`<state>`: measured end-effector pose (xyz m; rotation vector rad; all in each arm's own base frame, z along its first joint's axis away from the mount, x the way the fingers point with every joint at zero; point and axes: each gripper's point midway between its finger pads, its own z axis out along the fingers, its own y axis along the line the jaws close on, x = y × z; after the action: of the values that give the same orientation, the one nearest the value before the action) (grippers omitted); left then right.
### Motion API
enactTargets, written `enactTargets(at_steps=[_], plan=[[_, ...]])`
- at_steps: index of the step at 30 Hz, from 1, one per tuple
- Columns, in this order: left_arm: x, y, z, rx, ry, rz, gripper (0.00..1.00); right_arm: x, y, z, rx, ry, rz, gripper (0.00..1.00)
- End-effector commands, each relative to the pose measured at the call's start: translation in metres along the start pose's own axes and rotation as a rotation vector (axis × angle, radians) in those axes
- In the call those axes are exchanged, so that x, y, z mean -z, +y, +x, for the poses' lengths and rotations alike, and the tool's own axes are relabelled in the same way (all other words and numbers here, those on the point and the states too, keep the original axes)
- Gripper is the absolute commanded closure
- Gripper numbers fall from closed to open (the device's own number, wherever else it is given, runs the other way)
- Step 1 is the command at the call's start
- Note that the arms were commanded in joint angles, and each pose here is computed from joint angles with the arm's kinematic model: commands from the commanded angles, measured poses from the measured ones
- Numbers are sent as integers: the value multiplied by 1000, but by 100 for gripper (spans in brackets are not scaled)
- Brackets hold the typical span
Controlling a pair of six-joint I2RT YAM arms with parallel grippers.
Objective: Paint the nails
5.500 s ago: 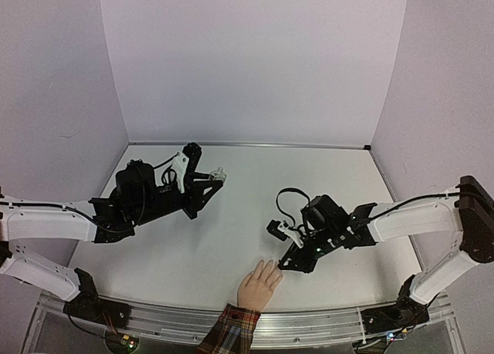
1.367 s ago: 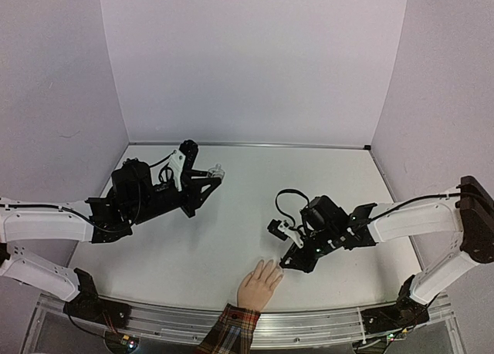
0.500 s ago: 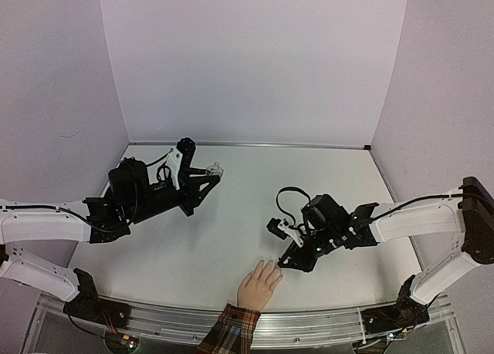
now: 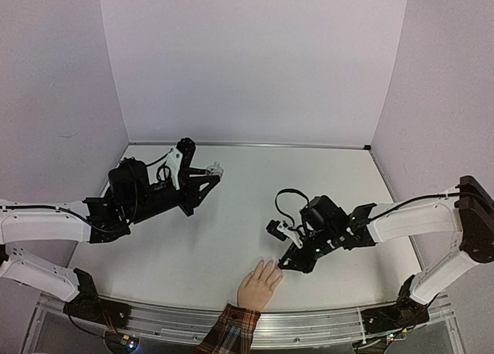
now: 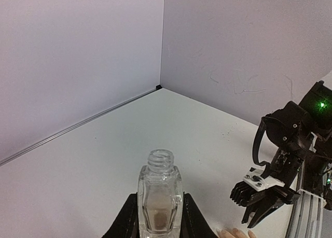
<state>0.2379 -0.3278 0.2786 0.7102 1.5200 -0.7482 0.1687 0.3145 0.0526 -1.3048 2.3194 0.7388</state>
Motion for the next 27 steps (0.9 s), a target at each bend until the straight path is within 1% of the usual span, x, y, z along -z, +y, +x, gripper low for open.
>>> enactTargets(at_steps=[1,7,9,12,15,18,21,24,27], plan=[[4,-1,-19,2,-53,8,100,-1,2,-14,24,-27,-3,100],[5,0,-20,4,-55,6,100,-1,-5,-14,14,-28,40,100],[5,-1,-19,4,-53,7,100,1,-14,-15,-2,-35,95,100],[5,0,-20,4,-54,5,100,13,-39,-21,-56,-72,249,100],[7,0,-20,6,-57,4,100,34,-53,-31,-104,-139,363,100],[7,0,-19,6,-61,8,100,57,-61,-39,-139,-207,433,100],[7,-3,-17,4,-60,20,100,75,-54,-50,-154,-256,412,100],[8,-10,-14,-9,-67,66,100,86,-38,-63,-154,-288,339,100],[11,-20,-9,-28,-73,121,100,109,-18,-89,-158,-373,259,100]])
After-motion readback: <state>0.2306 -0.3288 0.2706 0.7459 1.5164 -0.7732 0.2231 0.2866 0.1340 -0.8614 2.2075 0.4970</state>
